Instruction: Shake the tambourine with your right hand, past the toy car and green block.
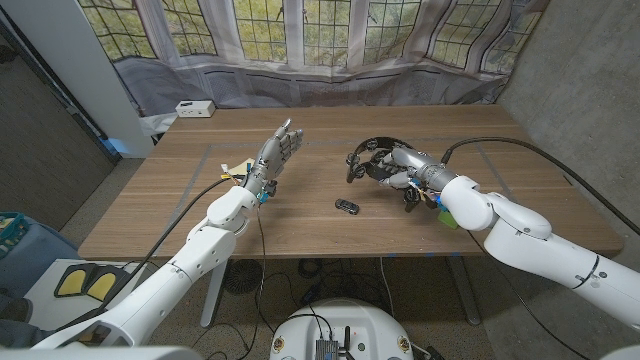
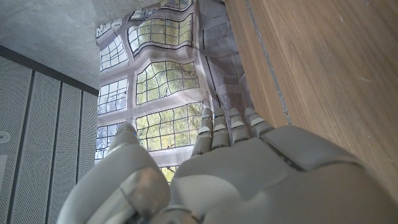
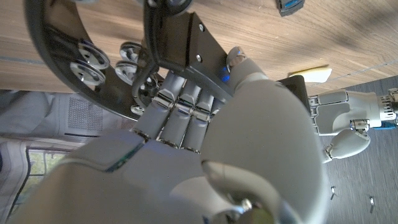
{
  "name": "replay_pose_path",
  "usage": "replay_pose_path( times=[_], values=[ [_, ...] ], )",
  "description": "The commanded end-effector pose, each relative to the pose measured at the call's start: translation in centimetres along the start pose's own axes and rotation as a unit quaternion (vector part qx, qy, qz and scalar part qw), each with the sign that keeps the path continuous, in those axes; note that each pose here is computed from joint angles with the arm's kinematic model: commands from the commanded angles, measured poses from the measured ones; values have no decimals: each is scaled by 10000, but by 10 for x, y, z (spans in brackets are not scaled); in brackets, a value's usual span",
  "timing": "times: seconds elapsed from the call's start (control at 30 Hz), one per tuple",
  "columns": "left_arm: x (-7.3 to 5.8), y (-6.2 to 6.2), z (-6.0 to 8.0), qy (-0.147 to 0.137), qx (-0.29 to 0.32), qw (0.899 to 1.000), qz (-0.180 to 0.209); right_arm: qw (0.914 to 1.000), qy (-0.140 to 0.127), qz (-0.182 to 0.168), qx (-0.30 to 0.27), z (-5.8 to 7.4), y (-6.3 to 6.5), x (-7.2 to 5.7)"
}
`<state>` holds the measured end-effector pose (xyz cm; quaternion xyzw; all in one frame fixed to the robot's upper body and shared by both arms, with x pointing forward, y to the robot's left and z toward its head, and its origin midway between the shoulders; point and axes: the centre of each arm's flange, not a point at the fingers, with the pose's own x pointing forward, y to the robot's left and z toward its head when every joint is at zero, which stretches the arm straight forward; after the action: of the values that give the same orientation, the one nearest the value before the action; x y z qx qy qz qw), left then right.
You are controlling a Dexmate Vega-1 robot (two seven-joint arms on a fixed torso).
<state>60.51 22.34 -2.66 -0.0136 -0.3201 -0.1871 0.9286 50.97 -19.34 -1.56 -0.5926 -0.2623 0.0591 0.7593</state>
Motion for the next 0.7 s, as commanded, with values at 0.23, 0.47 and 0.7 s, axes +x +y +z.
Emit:
replay_pose_path(
  times=[0.23,0.47,0.7],
  values=[
    [1,-3,0,77,43,9999,-60,9990,203,256,-309,-6,26,0],
    [0,-5,2,82,60,9999,-71,9975,164,472,-508,-9,32,4],
    [-2,-6,4,71,91,9999,-62,9953,107,649,-705,-15,35,6]
  ],
)
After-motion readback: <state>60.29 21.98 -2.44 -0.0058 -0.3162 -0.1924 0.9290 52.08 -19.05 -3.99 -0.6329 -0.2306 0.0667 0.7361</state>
